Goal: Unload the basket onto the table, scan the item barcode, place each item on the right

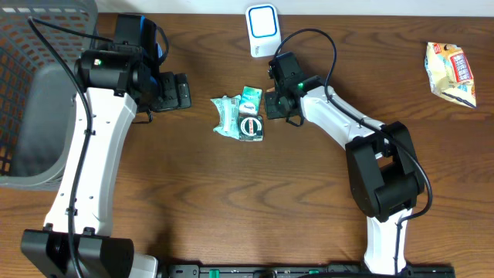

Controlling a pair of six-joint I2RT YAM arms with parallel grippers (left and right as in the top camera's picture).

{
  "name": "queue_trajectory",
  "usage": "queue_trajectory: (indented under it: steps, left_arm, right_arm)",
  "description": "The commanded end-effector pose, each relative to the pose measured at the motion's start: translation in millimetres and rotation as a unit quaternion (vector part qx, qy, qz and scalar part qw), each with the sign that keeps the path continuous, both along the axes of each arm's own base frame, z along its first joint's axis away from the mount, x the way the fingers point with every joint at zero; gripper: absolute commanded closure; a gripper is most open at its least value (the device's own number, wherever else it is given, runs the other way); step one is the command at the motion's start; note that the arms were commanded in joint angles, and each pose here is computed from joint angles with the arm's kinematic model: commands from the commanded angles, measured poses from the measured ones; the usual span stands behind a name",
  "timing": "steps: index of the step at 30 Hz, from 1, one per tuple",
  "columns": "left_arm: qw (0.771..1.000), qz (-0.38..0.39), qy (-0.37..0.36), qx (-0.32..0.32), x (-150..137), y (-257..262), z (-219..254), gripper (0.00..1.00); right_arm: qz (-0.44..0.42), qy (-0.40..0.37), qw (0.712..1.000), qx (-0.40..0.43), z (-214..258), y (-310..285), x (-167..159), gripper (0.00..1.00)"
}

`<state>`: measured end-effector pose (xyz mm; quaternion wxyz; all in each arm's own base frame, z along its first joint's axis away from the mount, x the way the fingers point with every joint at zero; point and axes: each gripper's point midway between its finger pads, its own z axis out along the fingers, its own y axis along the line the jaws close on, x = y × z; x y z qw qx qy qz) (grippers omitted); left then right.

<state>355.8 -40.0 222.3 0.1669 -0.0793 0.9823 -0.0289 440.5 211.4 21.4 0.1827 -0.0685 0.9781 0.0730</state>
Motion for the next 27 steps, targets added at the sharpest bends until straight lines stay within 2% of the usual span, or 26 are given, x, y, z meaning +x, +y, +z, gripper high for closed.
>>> queue_trajectory:
  steps: [1, 7, 12, 18, 19, 20, 21, 22, 23, 25, 27]
  left_arm:
    - [1.0, -0.001, 0.006, 0.004, 0.1, 1.5, -3.2, 0.02]
    - [1.0, -0.001, 0.006, 0.004, 0.1, 1.5, -3.2, 0.02]
    - [1.0, -0.001, 0.006, 0.004, 0.1, 1.4, -3.2, 0.02]
    - [1.0, -0.001, 0.006, 0.004, 0.1, 1.4, -3.2, 0.02]
    - [1.0, -0.001, 0.006, 0.004, 0.1, 1.4, -3.2, 0.02]
    - [1.0, -0.001, 0.006, 0.004, 0.1, 1.4, -3.2, 0.02]
    - [1.0, -0.001, 0.006, 0.004, 0.1, 1.4, -3.2, 0.02]
    - [1.0, -0.001, 0.006, 0.004, 0.1, 1.4, -3.2, 0.02]
    - [1.0, -0.001, 0.006, 0.004, 0.1, 1.4, -3.2, 0.02]
    - [1.0, -0.001, 0.006, 0.004, 0.1, 1.5, -3.2, 0.02]
    - [1.0, -0.001, 0.006, 0.004, 0.1, 1.4, -3.2, 0.02]
  right_arm:
    - [-0.024, -0.034, 0.994, -0.103, 15.1, -33.7, 11.2, 0.99]
    - [-0.083, -0.077, 0.951, -0.289, 56.8, -100.4, 14.1, 0.99]
    - [-0.075, -0.039, 0.939, -0.333, 26.3, -119.0, -6.9, 0.99]
    - [-0.054, -0.005, 0.939, -0.339, -13.7, -121.4, -34.2, 0.72]
    - [-0.044, 0.004, 0.944, -0.327, -17.3, -113.5, -38.3, 0.51]
    - [-0.041, 0.005, 0.945, -0.323, -17.6, -110.9, -39.2, 0.46]
    - [-0.03, 0.012, 0.951, -0.307, -14.5, -100.6, -43.0, 0.34]
    - [-0.025, 0.014, 0.954, -0.297, -10.4, -94.9, -44.5, 0.31]
    - [-0.02, 0.012, 0.96, -0.281, -1.6, -86.0, -43.9, 0.24]
    - [-0.019, -0.003, 0.97, -0.242, 22.6, -71.1, -36.9, 0.01]
    - [-0.024, -0.031, 0.98, -0.194, 57.7, -58.7, -24.4, 0.01]
